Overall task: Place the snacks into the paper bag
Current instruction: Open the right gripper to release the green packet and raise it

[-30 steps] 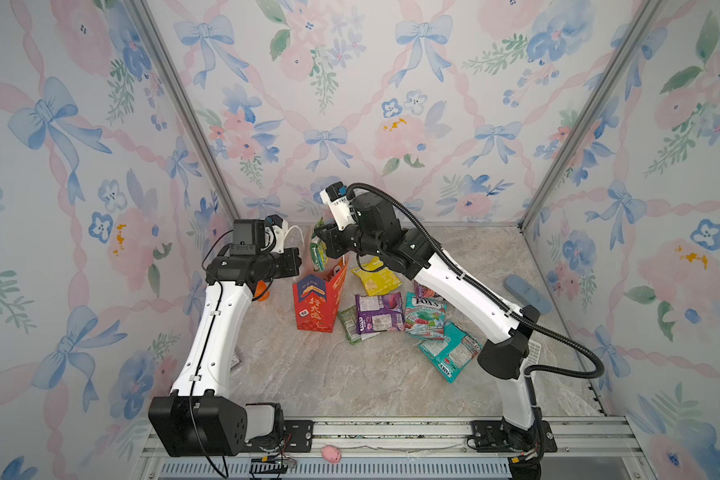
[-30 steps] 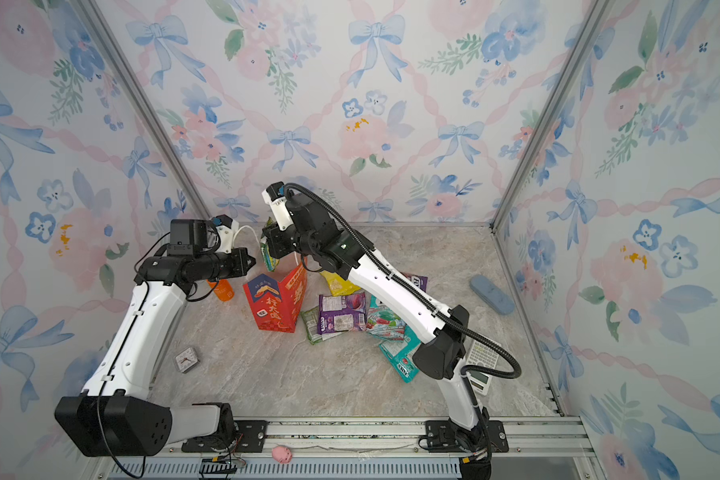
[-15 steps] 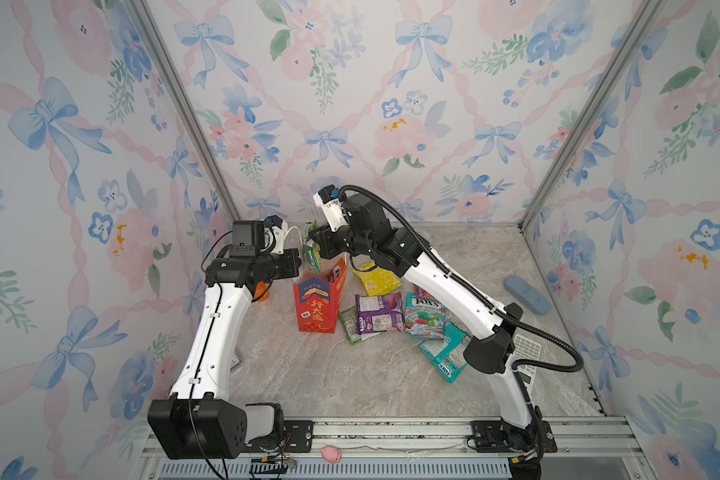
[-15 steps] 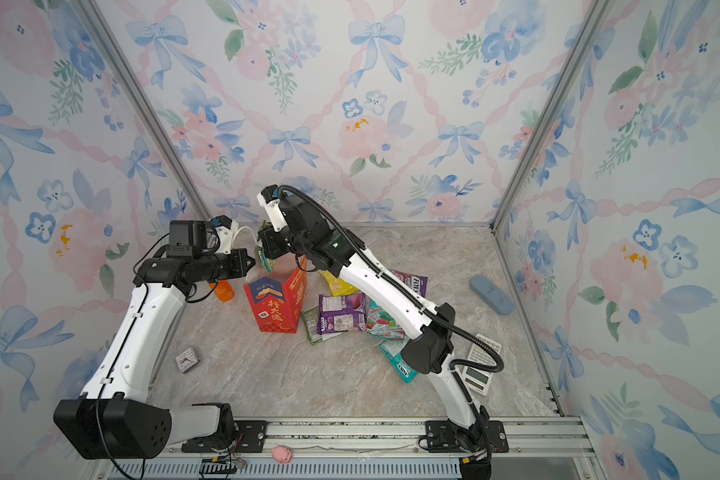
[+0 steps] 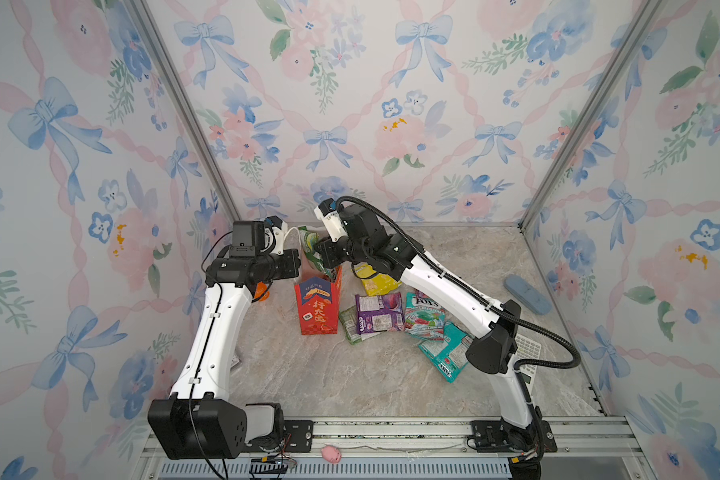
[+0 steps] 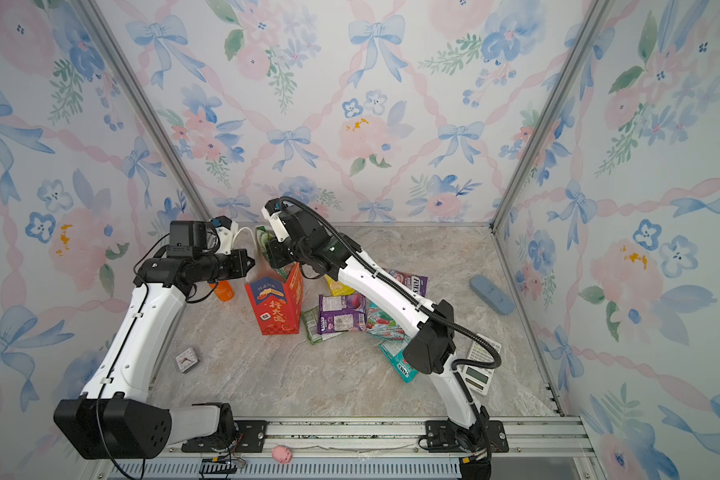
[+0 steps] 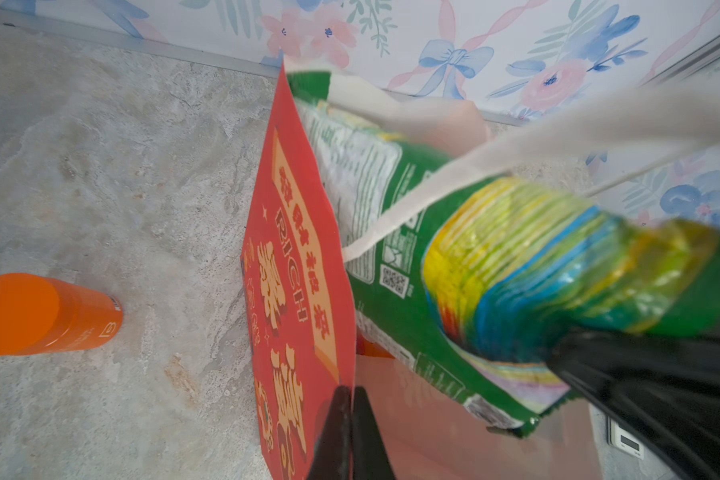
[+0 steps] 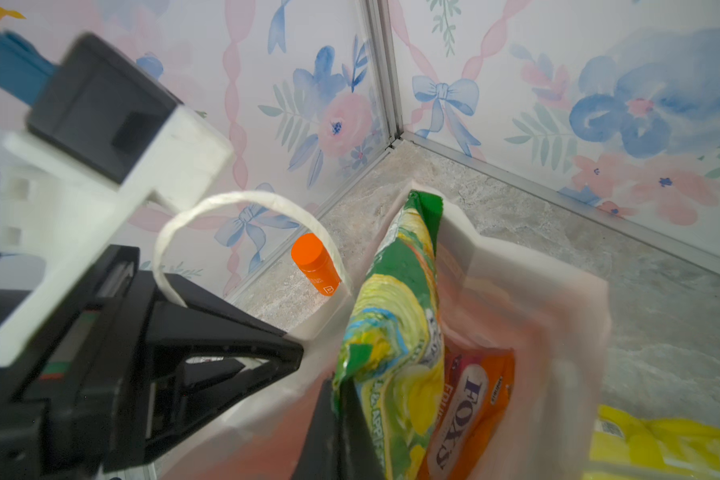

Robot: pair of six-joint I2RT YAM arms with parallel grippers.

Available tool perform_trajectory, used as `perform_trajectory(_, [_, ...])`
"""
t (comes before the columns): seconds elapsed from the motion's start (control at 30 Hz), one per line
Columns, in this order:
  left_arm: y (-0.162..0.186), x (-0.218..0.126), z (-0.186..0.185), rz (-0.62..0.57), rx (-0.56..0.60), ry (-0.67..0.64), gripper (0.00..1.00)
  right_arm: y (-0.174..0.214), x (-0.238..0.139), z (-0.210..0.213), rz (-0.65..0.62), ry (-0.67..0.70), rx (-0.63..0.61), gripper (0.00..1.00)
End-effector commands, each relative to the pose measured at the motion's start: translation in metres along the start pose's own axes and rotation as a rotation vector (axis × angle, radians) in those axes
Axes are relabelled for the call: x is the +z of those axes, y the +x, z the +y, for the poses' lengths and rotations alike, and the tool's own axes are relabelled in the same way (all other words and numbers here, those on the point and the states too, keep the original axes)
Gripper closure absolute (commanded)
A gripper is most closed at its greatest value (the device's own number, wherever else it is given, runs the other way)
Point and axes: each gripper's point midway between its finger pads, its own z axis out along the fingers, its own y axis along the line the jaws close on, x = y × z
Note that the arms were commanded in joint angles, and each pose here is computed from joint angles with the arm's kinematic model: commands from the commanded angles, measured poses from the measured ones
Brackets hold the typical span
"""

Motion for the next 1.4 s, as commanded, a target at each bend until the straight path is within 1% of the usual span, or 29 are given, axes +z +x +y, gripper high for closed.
perform_trajectory(0.0, [0.002, -0.006, -0.003, -0.01, 0.014, 0.01, 1.0, -0.035, -0.035, 0.01, -0.101, -0.023, -0.006, 1.0])
perform_trajectory(0.17, [0.002, -0.006, -0.004, -0.008, 0.014, 0.013, 1.0, -0.029, -0.029, 0.008, -0.081, -0.025, 0.002, 1.0])
perform_trajectory(0.47, [0.002, -0.008, -0.004, -0.016, 0.016, 0.01, 1.0, -0.03, -0.029, 0.0, -0.082, -0.005, 0.011, 1.0])
perform_trajectory(0.53, [0.002, -0.008, -0.004, -0.016, 0.018, 0.009, 1.0, -0.03, -0.031, -0.005, -0.083, 0.008, 0.016, 0.93])
perform_trajectory(0.57, [0.001, -0.008, -0.004, -0.017, 0.019, 0.009, 1.0, -0.032, -0.032, -0.007, -0.086, 0.015, 0.019, 0.88])
perform_trajectory(0.6, [0.002, -0.008, -0.004, -0.016, 0.018, 0.009, 1.0, -0.033, -0.035, -0.01, -0.088, 0.022, 0.022, 0.8])
perform_trajectory(0.63, [0.002, -0.008, -0.004, -0.017, 0.019, 0.008, 1.0, -0.034, -0.037, -0.012, -0.092, 0.028, 0.026, 0.7])
perform_trajectory(0.67, [0.002, -0.009, -0.004, -0.018, 0.02, 0.008, 1.0, -0.035, -0.039, -0.014, -0.098, 0.031, 0.029, 0.62])
perform_trajectory(0.7, [0.002, -0.009, -0.004, -0.018, 0.019, 0.008, 1.0, -0.036, -0.042, -0.015, -0.104, 0.032, 0.032, 0.56])
perform_trajectory(0.77, [0.002, -0.009, -0.004, -0.019, 0.019, 0.007, 1.0, -0.04, -0.049, -0.015, -0.123, 0.03, 0.034, 0.49])
perform_trajectory(0.9, [0.002, -0.009, -0.003, -0.017, 0.018, 0.005, 1.0, -0.045, -0.059, -0.012, -0.142, 0.016, 0.03, 0.42])
perform_trajectory(1.13, [0.002, -0.007, -0.002, -0.013, 0.016, 0.006, 1.0, -0.044, -0.069, 0.011, -0.153, -0.111, 0.03, 0.31])
perform_trajectory(1.37, [0.003, -0.007, -0.002, -0.012, 0.016, 0.004, 1.0, -0.048, -0.088, 0.032, -0.176, -0.224, 0.024, 0.29])
